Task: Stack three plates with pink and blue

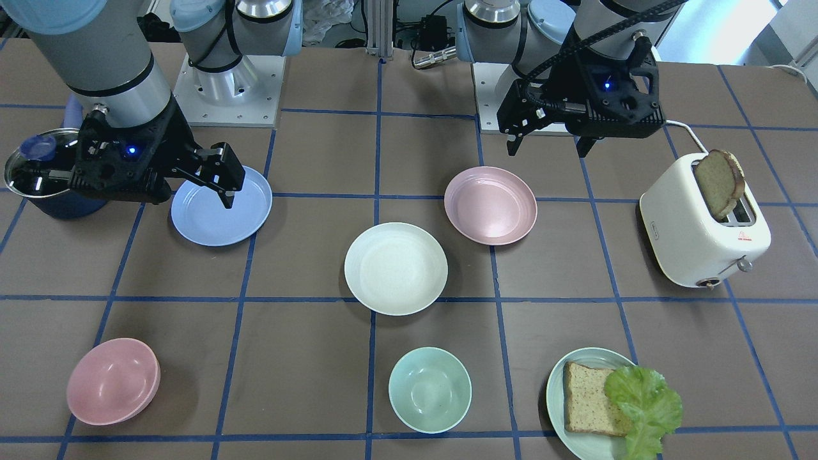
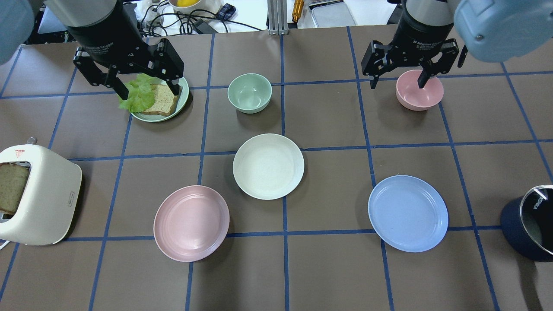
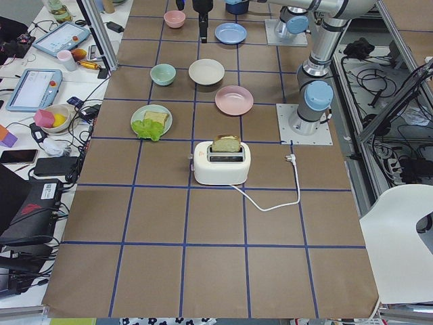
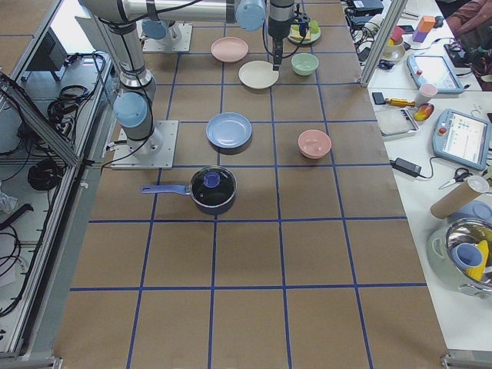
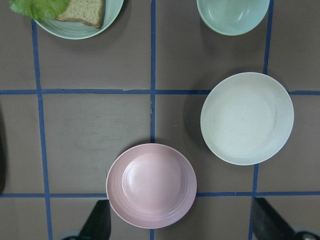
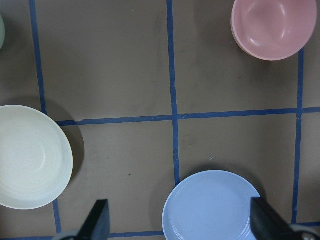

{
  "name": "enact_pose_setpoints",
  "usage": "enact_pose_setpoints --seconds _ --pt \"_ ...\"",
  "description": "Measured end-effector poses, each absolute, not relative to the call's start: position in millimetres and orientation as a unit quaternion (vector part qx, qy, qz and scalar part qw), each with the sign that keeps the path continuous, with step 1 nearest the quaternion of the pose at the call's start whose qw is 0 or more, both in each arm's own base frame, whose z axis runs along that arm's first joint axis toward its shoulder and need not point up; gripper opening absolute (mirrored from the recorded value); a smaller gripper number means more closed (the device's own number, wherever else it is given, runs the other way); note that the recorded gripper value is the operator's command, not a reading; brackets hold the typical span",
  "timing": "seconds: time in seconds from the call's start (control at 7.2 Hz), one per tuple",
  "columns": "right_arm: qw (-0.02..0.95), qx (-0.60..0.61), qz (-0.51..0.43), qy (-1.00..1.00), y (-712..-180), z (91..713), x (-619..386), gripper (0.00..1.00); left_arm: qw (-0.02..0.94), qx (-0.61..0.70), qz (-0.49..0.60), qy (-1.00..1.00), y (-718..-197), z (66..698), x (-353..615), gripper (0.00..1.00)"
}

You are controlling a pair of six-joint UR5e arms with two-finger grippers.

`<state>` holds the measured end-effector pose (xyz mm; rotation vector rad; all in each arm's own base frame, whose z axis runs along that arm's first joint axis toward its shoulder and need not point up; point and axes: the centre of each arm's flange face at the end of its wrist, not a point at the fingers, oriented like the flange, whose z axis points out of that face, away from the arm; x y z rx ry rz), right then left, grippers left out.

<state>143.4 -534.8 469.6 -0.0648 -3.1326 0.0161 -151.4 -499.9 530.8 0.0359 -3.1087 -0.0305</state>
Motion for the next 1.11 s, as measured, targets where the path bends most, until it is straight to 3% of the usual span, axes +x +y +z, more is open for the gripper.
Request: enact_pose_setpoints --seconds 1.11 --pt "0.004 -0.02 0.002 -1.0 -534.8 467.3 144.4 1.0 0.016 0.01 -0.009 -1.0 -498.5 530.3 -151.3 1.0"
